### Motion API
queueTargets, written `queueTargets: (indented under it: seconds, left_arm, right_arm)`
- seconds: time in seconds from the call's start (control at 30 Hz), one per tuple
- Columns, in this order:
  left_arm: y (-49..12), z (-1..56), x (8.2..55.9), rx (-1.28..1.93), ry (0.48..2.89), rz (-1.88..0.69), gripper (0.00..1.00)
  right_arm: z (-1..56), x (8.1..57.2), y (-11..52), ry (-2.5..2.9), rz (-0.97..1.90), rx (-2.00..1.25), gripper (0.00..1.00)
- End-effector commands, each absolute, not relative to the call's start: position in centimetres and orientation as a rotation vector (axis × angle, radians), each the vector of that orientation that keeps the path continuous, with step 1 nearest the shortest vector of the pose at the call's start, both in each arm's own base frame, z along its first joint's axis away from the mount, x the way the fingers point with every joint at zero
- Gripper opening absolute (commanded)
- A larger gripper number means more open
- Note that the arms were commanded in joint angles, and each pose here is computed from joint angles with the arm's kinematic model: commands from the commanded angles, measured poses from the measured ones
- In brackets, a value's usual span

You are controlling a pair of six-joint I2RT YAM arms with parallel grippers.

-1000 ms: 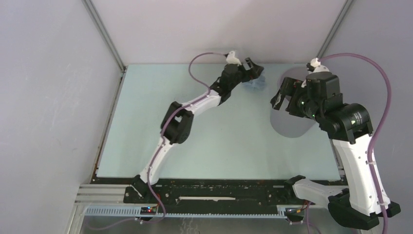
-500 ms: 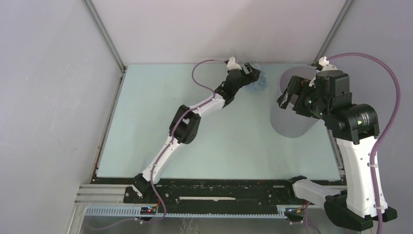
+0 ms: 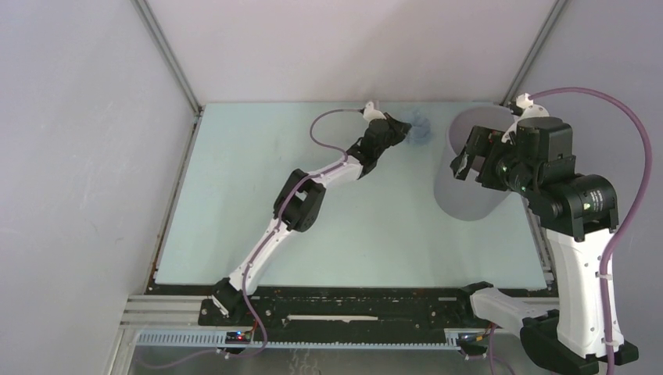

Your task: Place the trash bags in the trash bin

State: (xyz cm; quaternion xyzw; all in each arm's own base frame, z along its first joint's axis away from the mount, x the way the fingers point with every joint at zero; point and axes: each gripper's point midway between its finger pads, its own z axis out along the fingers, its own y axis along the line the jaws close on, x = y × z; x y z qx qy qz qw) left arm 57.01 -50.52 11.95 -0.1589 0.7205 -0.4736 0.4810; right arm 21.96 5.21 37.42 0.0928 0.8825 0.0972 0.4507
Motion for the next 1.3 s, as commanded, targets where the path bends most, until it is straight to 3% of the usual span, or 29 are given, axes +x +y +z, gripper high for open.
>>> queueTargets:
  seconds: [0.0, 0.13, 0.4, 0.53, 0.73, 0.93, 1.1, 1.17, 1.27]
  left_arm:
    - [-48.3, 21.4, 57.7, -0.409, 1.615, -1.251, 0.04]
    - [-45.0, 24.3, 55.8, -0.358, 1.646, -1.225, 0.00]
    - [-36.1, 25.4, 46.3, -0.243, 1.857, -1.088, 0.00]
    - [-30.9, 24.4, 41.2, -0.203, 2.028, -0.855, 0.00]
    - [-23.1, 25.9, 34.4, -0.002, 2.061, -0.486, 0.00]
    - [-20.0, 24.1, 29.0, 0.172, 2.139, -0.269, 0.00]
    - [-20.0, 22.9, 27.4, 0.291, 2.163, -0.125, 0.00]
    - [-21.9, 22.1, 26.8, 0.363, 2.211, -0.206, 0.05]
    - [-25.6, 21.8, 24.7, 0.528, 2.260, -0.441, 0.38]
  right_arm:
    - [38.4, 21.5, 4.9, 2.151, 0.234, 0.176, 1.00]
    - [37.4, 21.4, 5.0, 2.175, 0.230, 0.155, 1.00]
    - [35.0, 21.5, 9.0, 2.248, 0.424, 0.055, 1.00]
    - [33.8, 21.5, 11.5, 2.274, 0.527, 0.005, 1.00]
    - [33.1, 21.8, 14.2, 2.290, 0.584, -0.057, 1.00]
    - [32.0, 23.9, 15.8, 2.338, 0.607, -0.072, 1.00]
    - [30.4, 26.1, 17.2, 2.398, 0.613, -0.082, 1.00]
    - [30.0, 26.9, 17.4, 2.413, 0.595, -0.076, 1.00]
    - [29.1, 27.9, 18.4, 2.435, 0.623, -0.071, 1.00]
